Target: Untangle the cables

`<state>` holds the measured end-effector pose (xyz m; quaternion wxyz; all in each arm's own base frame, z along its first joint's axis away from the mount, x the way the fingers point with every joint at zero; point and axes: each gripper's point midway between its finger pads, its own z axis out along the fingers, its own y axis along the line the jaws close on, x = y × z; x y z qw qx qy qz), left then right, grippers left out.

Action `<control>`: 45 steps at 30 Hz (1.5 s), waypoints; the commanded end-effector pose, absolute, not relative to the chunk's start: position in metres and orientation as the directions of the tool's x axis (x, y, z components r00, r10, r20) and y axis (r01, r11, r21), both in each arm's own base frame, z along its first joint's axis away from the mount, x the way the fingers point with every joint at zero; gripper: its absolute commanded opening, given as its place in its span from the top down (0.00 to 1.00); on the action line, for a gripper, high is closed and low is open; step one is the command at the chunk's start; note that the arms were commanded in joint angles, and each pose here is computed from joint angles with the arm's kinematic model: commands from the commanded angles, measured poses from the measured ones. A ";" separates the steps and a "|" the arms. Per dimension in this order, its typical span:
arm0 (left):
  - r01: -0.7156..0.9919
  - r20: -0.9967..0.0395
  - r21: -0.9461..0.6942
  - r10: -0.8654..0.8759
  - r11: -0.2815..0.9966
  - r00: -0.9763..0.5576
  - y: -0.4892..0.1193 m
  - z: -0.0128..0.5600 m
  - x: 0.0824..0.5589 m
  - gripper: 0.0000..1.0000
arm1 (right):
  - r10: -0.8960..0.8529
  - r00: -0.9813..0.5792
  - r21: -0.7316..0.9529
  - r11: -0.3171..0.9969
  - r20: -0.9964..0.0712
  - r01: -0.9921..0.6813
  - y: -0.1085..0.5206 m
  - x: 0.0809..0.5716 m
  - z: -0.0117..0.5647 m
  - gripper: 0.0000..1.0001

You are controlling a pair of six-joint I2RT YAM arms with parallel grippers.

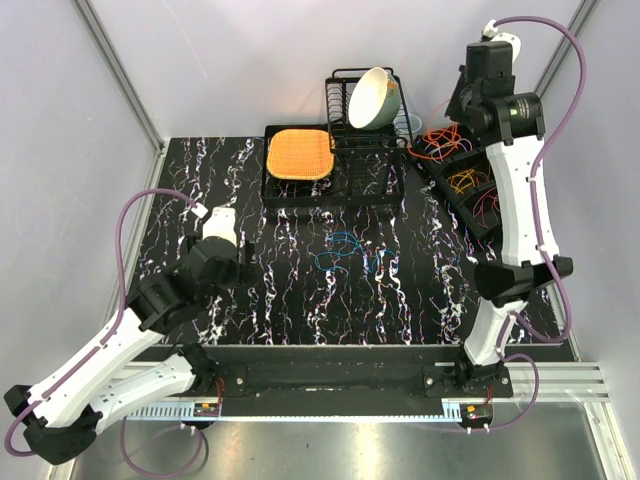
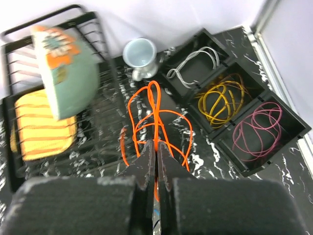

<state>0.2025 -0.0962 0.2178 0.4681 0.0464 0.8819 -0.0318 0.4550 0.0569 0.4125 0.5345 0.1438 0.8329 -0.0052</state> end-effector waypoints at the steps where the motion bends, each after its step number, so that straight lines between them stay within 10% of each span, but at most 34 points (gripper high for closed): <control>1: 0.096 -0.839 -0.024 0.032 0.995 -0.544 -0.097 0.221 0.207 0.14 | 0.287 -0.354 0.196 0.942 -0.890 0.271 0.034 0.471 0.417 1.00; 45: 0.050 -0.805 0.012 0.040 0.999 -0.592 -0.092 0.205 0.206 0.16 | 0.523 -0.199 0.459 0.839 -0.828 0.293 -0.091 0.578 0.384 1.00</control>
